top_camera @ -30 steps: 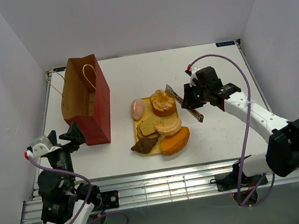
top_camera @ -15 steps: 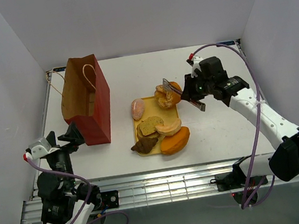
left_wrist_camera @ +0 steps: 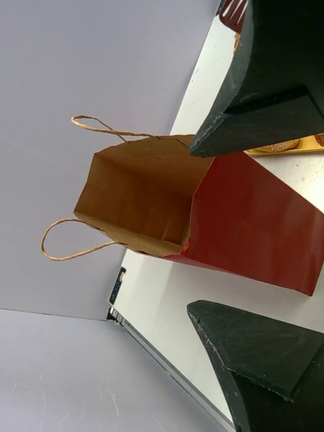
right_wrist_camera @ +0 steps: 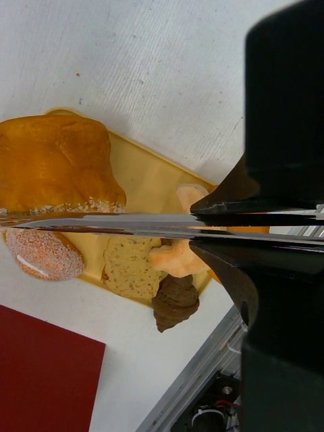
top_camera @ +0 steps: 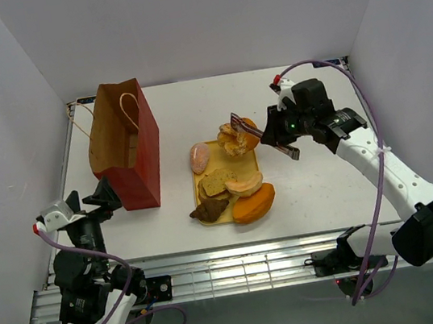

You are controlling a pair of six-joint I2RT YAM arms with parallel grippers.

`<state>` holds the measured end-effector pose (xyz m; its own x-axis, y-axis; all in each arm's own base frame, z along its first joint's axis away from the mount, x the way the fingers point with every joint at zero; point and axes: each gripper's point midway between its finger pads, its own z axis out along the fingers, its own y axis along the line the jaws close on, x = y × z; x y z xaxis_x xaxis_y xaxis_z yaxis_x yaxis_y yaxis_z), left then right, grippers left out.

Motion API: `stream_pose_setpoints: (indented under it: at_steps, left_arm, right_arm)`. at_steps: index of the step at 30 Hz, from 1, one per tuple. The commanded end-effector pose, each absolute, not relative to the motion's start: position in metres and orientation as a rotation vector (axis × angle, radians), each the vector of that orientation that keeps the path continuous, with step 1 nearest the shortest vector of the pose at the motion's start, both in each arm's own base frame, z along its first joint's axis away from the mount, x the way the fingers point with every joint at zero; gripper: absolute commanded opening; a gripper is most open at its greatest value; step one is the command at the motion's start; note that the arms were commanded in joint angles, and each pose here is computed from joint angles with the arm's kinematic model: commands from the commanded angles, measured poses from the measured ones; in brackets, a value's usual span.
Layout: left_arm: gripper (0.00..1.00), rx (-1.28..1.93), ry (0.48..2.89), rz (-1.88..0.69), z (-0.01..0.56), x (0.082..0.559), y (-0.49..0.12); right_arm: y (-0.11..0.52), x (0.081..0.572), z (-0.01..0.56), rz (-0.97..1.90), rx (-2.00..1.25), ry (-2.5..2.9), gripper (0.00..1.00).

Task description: Place the fake bread into the paper bag

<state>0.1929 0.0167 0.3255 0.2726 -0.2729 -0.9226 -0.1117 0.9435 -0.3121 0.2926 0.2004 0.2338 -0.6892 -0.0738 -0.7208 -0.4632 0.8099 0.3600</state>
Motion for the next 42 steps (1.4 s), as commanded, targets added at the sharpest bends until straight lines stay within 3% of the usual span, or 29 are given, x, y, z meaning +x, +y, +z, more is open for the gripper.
stream_pose_setpoints:
  at_steps: [1, 16, 23, 29, 42]
  left_arm:
    - [0.97, -0.385, 1.274, -0.094, 0.331, 0.187, 0.025]
    - [0.96, -0.744, 1.351, 0.135, 0.311, 0.163, 0.082]
    - [0.97, -0.759, 1.335, 0.089, 0.309, 0.165, 0.078]
    - [0.92, -0.725, 1.29, 0.039, 0.311, 0.167, 0.073]
    - [0.92, -0.648, 1.295, 0.01, 0.311, 0.173, 0.063]
  right_arm:
    - [0.214, 0.29, 0.297, 0.768, -0.465, 2.065, 0.08]
    - [0.267, 0.262, 0.397, 0.959, -0.635, 1.81, 0.08]
    - [0.297, 0.248, 0.443, 1.029, -0.704, 1.695, 0.08]
    - [0.328, 0.22, 0.472, 1.143, -0.797, 1.575, 0.08]
    - [0.395, 0.182, 0.511, 1.285, -0.921, 1.443, 0.08]
